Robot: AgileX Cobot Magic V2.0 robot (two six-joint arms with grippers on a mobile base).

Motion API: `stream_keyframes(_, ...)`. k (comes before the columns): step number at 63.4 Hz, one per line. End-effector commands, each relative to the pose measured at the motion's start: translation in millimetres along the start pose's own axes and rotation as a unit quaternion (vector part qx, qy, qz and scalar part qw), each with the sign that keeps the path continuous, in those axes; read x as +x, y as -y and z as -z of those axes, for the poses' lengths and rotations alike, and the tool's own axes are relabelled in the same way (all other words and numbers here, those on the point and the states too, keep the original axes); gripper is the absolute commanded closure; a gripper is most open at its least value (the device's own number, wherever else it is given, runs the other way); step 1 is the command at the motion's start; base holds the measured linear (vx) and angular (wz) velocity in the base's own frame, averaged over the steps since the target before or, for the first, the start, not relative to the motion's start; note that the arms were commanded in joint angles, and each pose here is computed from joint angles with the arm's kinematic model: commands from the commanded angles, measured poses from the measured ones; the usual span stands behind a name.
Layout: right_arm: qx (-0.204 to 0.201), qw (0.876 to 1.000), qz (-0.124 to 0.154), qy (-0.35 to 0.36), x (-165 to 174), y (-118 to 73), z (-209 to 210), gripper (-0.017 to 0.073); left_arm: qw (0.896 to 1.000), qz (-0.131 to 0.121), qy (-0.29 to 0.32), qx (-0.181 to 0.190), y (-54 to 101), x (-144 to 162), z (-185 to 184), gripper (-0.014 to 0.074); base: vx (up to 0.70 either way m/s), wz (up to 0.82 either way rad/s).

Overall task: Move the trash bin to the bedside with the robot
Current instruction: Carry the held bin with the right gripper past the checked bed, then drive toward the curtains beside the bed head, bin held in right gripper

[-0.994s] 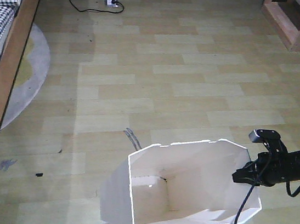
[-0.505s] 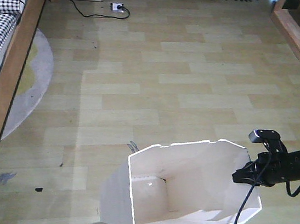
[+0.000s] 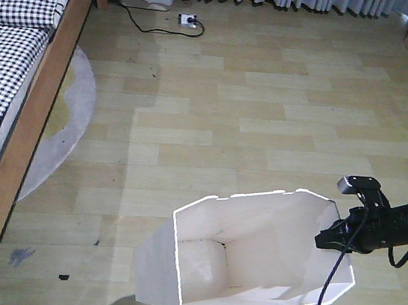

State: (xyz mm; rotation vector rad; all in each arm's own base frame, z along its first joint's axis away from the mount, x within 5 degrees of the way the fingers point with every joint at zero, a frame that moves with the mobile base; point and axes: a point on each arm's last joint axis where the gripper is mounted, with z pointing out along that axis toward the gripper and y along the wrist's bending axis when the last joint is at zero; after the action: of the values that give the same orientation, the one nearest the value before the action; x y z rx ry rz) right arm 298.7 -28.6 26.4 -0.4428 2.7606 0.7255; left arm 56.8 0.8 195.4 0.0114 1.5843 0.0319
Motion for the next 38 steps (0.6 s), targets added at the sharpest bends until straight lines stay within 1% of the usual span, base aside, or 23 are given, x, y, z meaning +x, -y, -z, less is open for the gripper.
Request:
stream_keyframes(1,-0.096,0.994,-0.012,0.058,-19.5,-24.5,20.0,0.0564,0.999,0.012,0.039,0.004,0.4,-3.7,0.8,0.0600,0.14,0.11)
stream_keyframes(25,-0.096,0.994,-0.012,0.058,-19.5,-24.5,20.0,0.0564,0.999,0.012,0.039,0.004,0.4,-3.7,0.8,0.0600,0.13,0.07)
stream_keyframes(38,-0.096,0.994,-0.012,0.058,-19.5,-24.5,20.0,0.0564,0.999,0.012,0.039,0.004,0.4,-3.7,0.8,0.0600,0.12,-0.01)
